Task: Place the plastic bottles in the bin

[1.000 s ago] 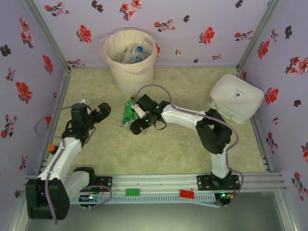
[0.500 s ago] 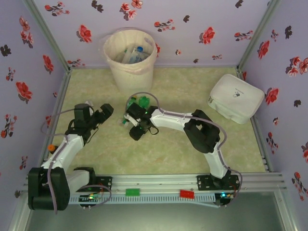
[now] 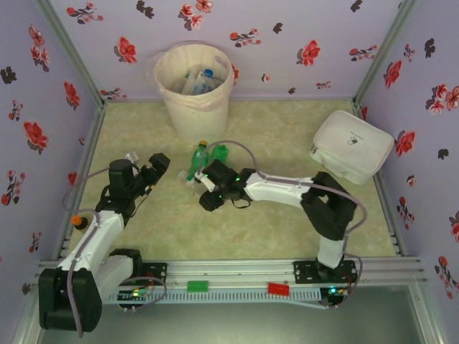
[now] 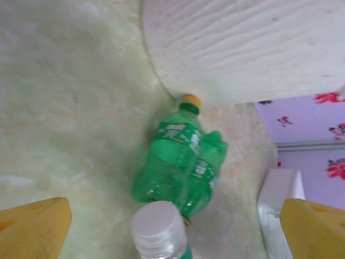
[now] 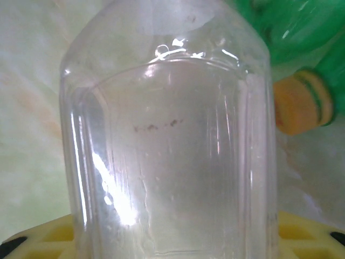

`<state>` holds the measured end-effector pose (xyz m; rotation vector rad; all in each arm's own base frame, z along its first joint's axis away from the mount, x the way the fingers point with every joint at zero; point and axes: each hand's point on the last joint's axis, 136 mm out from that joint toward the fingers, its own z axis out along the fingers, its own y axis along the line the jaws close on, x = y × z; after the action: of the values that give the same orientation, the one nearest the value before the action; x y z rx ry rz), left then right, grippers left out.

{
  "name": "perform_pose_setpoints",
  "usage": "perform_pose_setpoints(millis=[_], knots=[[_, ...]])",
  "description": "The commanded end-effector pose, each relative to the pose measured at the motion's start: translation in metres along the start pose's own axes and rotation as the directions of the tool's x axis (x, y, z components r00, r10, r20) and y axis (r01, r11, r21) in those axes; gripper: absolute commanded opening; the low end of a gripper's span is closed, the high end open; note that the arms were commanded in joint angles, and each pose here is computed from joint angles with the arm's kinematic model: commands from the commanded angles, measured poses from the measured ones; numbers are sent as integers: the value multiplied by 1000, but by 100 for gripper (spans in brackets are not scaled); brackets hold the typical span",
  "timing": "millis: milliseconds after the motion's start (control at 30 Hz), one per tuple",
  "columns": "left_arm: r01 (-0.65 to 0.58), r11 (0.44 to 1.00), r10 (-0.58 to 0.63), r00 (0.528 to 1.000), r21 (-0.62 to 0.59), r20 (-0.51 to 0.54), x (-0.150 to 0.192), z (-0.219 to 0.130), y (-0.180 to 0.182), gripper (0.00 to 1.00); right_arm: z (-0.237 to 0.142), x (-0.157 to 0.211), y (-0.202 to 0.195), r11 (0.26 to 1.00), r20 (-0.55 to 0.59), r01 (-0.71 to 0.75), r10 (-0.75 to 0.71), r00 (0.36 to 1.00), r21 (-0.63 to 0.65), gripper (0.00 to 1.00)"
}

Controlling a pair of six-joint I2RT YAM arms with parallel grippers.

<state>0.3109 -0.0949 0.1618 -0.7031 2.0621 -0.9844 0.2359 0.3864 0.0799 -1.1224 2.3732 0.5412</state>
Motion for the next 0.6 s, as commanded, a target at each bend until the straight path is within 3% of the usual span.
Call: perform_pose_setpoints(millis=[0, 233, 433, 567], knots=[[4, 995, -6, 1000, 98, 16, 2, -5, -35, 100, -37, -50, 2, 986, 249, -116, 143, 958, -119, 43], [-99, 973, 101, 995, 208, -3, 32, 1, -94, 100, -89, -76, -12, 940, 413, -205, 307, 858, -274, 43], [-139, 925, 168, 984, 354, -53, 61, 14, -140, 100, -110, -81, -11, 936, 456, -194, 315, 832, -293, 44], [-173, 909, 226, 969, 379, -99, 81, 23, -156, 100, -115, -83, -9, 930, 479, -187, 327, 815, -317, 44]])
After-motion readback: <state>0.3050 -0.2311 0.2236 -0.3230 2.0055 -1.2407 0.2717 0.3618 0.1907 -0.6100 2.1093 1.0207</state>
